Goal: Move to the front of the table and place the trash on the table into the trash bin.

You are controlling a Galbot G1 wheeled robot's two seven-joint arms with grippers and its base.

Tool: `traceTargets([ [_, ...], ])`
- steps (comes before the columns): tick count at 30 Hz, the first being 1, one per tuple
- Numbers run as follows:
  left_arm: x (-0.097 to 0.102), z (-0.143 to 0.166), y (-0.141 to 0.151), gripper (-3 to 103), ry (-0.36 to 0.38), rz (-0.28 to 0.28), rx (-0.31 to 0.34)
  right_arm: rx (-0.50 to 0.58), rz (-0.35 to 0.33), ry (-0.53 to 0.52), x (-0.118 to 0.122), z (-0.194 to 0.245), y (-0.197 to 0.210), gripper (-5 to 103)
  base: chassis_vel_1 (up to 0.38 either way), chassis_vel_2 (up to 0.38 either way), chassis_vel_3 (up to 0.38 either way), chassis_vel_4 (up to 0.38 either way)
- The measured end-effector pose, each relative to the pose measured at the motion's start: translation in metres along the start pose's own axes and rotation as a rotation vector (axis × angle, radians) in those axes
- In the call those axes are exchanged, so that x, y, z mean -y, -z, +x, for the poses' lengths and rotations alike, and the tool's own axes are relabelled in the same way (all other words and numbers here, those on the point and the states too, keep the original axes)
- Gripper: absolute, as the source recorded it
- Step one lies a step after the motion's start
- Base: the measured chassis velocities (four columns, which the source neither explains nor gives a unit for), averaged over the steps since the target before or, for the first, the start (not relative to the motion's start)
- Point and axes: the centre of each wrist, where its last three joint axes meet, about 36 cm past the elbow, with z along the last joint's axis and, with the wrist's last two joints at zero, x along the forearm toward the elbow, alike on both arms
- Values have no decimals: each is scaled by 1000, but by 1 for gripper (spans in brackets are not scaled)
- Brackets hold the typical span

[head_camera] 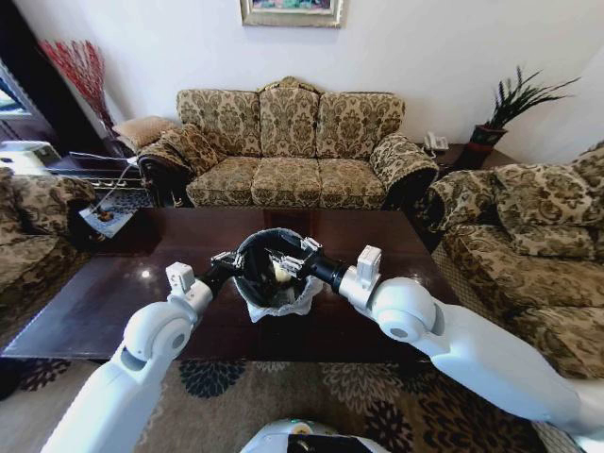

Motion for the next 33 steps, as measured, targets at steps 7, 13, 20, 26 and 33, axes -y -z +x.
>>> traceTargets([
  [7,0,1,0,3,1,-1,0,62,22,-28,2,5,11,94,0,0,0,0],
  [13,-1,0,-1,3,6,7,2,82,73,-181,7,33,12,100,0,0,0,0],
  [20,2,8,0,3,15,13,13,55,137,-328,-10,51,-2,100,0,0,0,0],
  [26,4,14,2,3,27,16,27,25,131,-337,-22,53,-5,100,36,0,-29,11],
  [33,5,14,2,3,29,24,36,14,146,-338,-21,54,-3,100,208,1,-223,1],
])
